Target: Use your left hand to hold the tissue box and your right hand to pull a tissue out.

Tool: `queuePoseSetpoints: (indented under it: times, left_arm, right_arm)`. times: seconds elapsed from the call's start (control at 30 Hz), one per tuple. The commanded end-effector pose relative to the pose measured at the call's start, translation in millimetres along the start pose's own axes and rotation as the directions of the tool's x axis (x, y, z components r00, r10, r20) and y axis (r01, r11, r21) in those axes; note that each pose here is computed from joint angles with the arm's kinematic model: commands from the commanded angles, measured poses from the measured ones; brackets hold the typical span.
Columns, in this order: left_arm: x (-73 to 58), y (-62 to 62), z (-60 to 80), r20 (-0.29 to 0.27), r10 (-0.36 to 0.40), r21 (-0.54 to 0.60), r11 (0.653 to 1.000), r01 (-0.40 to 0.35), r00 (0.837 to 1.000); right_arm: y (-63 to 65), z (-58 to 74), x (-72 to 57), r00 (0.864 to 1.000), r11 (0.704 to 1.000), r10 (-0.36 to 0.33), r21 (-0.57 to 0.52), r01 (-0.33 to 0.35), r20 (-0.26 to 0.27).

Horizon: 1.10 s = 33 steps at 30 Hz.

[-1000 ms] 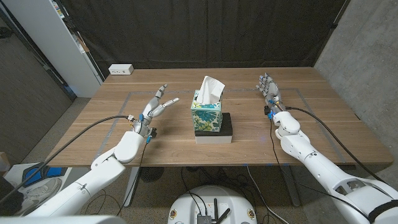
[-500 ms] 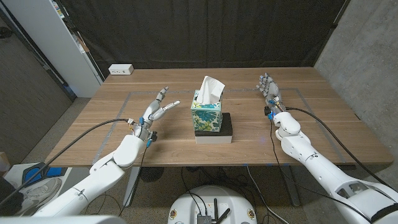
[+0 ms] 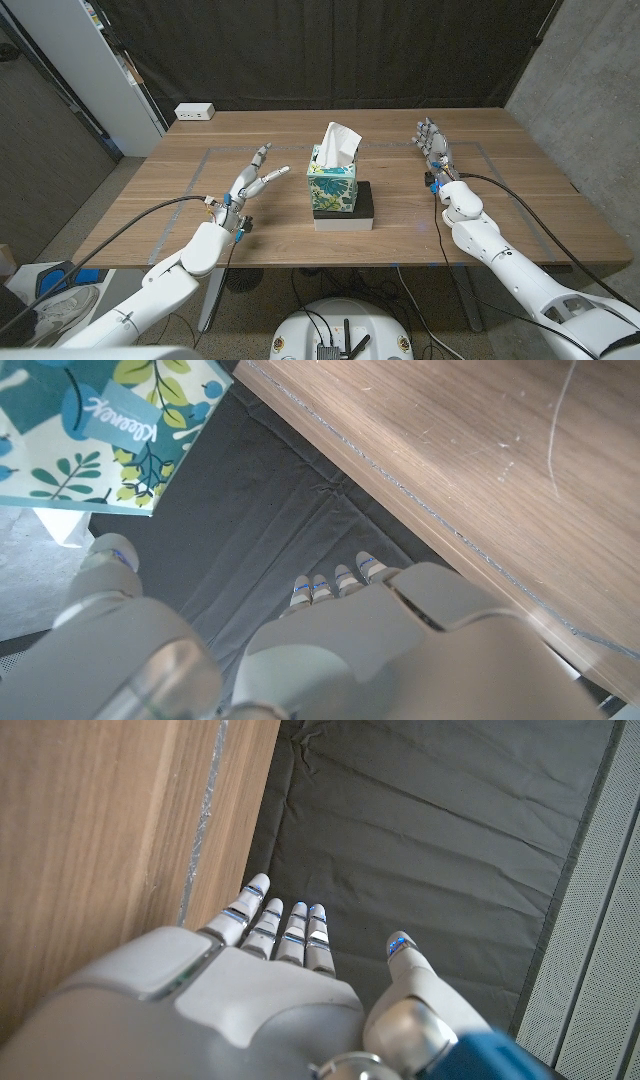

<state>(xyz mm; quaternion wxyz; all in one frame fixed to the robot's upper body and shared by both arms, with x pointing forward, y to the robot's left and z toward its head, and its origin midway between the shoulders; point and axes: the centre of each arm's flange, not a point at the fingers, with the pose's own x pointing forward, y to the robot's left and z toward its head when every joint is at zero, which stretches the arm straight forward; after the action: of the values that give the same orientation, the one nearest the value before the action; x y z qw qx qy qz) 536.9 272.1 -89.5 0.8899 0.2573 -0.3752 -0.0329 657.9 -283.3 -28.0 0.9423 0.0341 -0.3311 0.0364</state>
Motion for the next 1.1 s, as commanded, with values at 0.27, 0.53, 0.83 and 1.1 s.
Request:
queuePoseSetpoints:
  times: [0.27,0.53,0.83,1.1]
  left_arm:
    - [-7.0,-3.5,0.4,0.013,-0.052,-0.021,0.998,0.052,0.999]
    - [-14.0,-1.1,-1.1,0.004,-0.07,-0.015,0.997,0.07,0.998]
    - [-19.3,2.9,-1.6,0.011,-0.086,-0.014,0.996,0.086,0.996]
    - [-20.0,6.8,-3.0,0.021,-0.114,-0.01,0.993,0.114,0.993]
  right_arm:
    - [10.2,0.7,-3.1,1.0,1.0,0.0,-0.005,0.0,0.002]
    - [15.4,-0.4,-4.7,1.0,1.0,0.0,-0.007,0.0,-0.002]
    - [24.5,2.5,-5.2,1.0,1.0,0.005,-0.014,-0.005,0.003]
    - [30.2,4.8,-8.8,1.0,1.0,0.001,-0.022,-0.001,0.008]
